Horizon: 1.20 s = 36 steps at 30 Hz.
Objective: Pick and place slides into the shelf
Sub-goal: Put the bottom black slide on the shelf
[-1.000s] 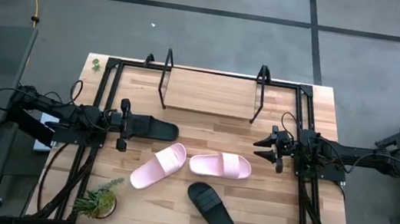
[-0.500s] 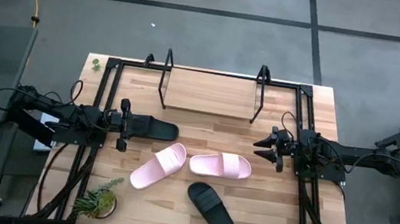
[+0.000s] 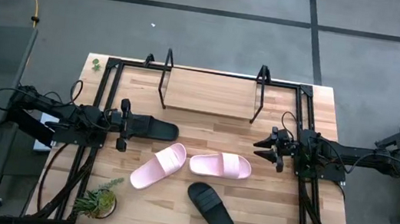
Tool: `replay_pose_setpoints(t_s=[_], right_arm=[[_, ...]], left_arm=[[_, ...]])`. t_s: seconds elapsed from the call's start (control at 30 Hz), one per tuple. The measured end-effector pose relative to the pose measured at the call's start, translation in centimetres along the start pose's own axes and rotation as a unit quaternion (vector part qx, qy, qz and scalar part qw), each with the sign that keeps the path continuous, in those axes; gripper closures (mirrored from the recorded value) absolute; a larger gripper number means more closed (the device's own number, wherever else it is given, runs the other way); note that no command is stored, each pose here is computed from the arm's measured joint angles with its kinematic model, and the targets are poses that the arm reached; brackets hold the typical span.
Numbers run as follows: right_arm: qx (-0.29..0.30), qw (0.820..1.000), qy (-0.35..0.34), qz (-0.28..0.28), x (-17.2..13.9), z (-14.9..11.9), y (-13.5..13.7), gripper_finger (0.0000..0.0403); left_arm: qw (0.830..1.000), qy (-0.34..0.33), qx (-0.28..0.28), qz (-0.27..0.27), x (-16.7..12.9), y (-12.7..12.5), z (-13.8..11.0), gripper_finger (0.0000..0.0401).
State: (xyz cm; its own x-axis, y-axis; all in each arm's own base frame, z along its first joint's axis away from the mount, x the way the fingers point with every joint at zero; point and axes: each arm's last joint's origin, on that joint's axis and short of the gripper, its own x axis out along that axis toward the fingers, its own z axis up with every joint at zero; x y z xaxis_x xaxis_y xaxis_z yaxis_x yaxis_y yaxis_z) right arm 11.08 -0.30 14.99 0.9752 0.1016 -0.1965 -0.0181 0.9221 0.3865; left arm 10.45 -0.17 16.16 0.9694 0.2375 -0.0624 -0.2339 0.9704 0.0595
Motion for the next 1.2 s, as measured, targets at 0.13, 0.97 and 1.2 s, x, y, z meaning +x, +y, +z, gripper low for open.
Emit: replay_pose_setpoints(t_s=[0.13, 0.97, 1.2], right_arm=[[-0.011, 1.0, 0.0, 0.0, 0.0, 0.0, 0.0, 0.0238], [-0.02, 0.998, -0.051, -0.032, 0.0, 0.8, 0.0, 0.0238], [-0.027, 0.994, -0.099, -0.025, -0.2, 1.6, 0.3, 0.0238]], left_arm=[[1.0, 0.0, -0.022, 0.0, 0.0, 0.0, 0.0, 0.0258], [0.993, -0.004, -0.116, 0.01, 0.0, 0.1, 0.1, 0.0258], [0.988, -0.053, -0.146, 0.005, -0.1, 0.1, 1.1, 0.0258]])
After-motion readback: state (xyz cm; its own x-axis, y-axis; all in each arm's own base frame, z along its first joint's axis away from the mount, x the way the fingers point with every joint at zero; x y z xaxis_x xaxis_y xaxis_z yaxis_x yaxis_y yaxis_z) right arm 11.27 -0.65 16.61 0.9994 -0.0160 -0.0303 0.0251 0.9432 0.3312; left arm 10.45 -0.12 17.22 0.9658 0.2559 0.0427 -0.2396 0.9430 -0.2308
